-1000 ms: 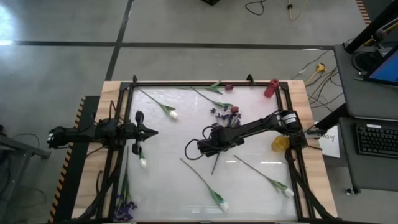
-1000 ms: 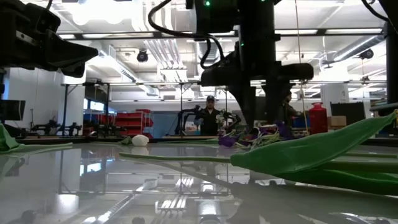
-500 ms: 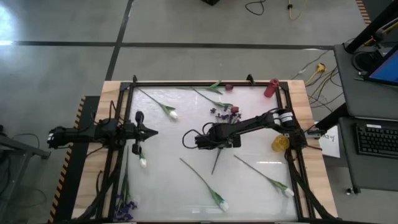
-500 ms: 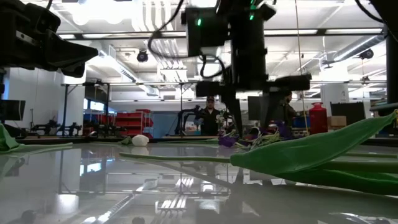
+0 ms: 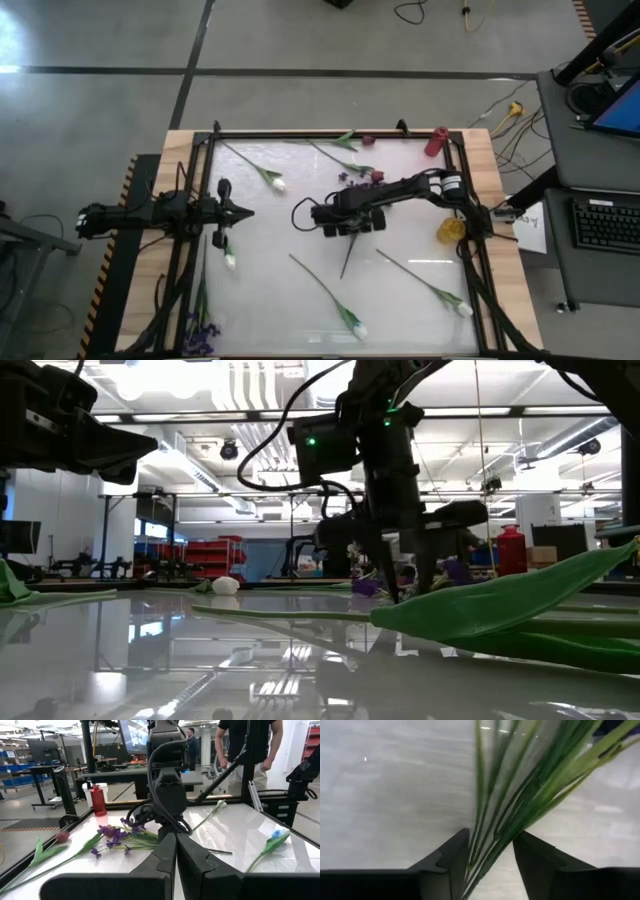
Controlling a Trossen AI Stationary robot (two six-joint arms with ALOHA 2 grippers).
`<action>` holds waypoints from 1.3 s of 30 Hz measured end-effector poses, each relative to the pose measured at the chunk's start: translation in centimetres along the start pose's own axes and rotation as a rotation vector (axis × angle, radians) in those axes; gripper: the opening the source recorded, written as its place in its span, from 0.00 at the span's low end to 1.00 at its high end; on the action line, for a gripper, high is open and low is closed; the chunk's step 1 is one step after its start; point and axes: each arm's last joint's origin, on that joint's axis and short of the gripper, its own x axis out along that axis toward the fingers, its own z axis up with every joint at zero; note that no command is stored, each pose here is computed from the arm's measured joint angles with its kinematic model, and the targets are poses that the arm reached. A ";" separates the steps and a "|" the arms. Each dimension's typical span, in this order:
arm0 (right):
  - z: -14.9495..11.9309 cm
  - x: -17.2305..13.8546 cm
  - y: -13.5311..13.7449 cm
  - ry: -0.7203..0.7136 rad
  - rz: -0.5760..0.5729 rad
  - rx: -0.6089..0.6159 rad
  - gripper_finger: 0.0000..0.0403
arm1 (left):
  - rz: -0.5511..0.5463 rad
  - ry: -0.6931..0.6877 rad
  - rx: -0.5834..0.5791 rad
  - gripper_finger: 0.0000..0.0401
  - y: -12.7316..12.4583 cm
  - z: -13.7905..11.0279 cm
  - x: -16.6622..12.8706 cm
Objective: Sort flowers into vase by color
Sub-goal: Put the right violet flower into the yellow vase
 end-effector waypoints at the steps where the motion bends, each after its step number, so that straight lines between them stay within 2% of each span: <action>1: 0.1 0.0 0.0 -0.001 0.002 -0.038 0.31 | 0.000 0.000 0.000 0.00 0.0 0.0 0.0; 3: 0.1 0.0 0.0 -0.001 0.004 -0.098 0.24 | 0.000 0.000 0.000 0.00 0.0 0.0 0.0; 8: -0.1 -0.2 0.1 -0.027 0.016 -0.122 0.06 | 0.000 0.000 0.000 0.00 0.0 0.0 0.0; 11: -0.2 -0.7 0.0 -0.067 0.020 -0.143 0.04 | 0.000 0.000 0.000 0.00 0.0 0.0 0.0; 13: -0.2 -1.9 0.2 -0.111 0.063 -0.159 0.03 | 0.000 0.000 0.000 0.00 0.0 0.0 0.0; 20: -1.5 -10.2 -0.7 -0.439 0.365 -0.264 0.03 | 0.000 0.000 0.000 0.00 0.0 0.0 0.0; 25: -3.3 -16.4 -4.7 -0.694 0.461 -0.315 0.03 | 0.000 0.000 0.000 0.00 0.0 0.0 0.0; 29: -5.1 -19.5 -8.6 -0.835 0.508 -0.345 0.03 | 0.000 0.000 0.000 0.00 0.0 0.0 0.0; 35: -7.5 -21.2 -15.0 -1.031 0.574 -0.373 0.03 | 0.000 0.000 0.000 0.00 0.0 0.0 0.0; 37: -7.8 -21.1 -16.7 -1.055 0.606 -0.385 0.03 | 0.000 -0.001 0.000 0.00 0.0 0.0 0.0; 39: -7.6 -20.6 -18.3 -1.052 0.602 -0.462 0.03 | 0.000 0.000 0.000 0.00 0.0 0.0 0.0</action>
